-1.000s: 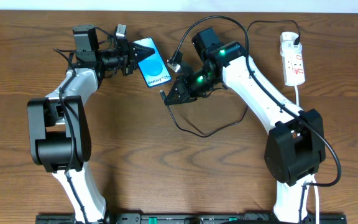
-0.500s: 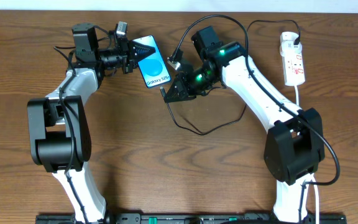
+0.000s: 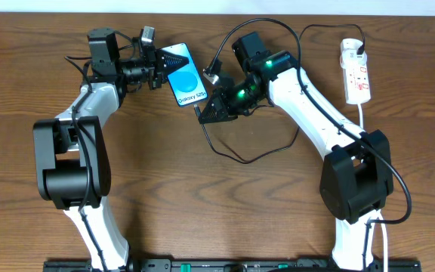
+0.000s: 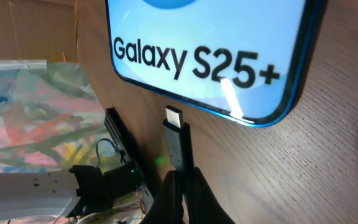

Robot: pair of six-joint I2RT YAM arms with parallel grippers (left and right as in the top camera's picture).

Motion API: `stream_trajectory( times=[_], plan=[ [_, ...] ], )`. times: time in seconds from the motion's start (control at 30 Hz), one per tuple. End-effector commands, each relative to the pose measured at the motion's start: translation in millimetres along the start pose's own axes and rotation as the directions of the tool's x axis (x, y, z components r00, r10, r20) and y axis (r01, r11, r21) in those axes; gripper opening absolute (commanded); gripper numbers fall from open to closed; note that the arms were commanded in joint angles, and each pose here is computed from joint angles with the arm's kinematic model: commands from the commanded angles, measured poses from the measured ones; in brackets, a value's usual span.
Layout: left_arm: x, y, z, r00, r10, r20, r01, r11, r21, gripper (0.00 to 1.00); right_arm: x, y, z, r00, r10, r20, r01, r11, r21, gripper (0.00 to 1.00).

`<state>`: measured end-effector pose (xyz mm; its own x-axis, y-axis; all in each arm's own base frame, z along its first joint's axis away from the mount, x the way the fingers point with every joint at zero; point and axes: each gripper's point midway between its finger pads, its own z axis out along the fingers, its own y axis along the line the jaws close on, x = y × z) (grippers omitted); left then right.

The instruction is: Plug charger to phone and switch on socket

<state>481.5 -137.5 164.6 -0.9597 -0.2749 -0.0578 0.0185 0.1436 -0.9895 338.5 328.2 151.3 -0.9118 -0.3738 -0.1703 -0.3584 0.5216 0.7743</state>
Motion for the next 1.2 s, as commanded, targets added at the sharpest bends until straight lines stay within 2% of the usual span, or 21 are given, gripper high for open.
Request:
stream_trajectory(
  times=[0.0,1.17],
  plan=[
    [4.5,-15.6,-2.7,0.999,0.02,-0.026,-0.019,0.999,0.028,0.07,-2.9,3.3,3.3,1.0,0.007,-0.002,-0.007,1.0,-0.027,0.01],
    [4.1,-17.3,-2.8,0.999,0.034,-0.027,-0.033,0.999,0.033,0.08,-1.2,2.7,4.6,1.0,0.016,-0.009,-0.017,1.0,-0.025,0.01]
  ],
)
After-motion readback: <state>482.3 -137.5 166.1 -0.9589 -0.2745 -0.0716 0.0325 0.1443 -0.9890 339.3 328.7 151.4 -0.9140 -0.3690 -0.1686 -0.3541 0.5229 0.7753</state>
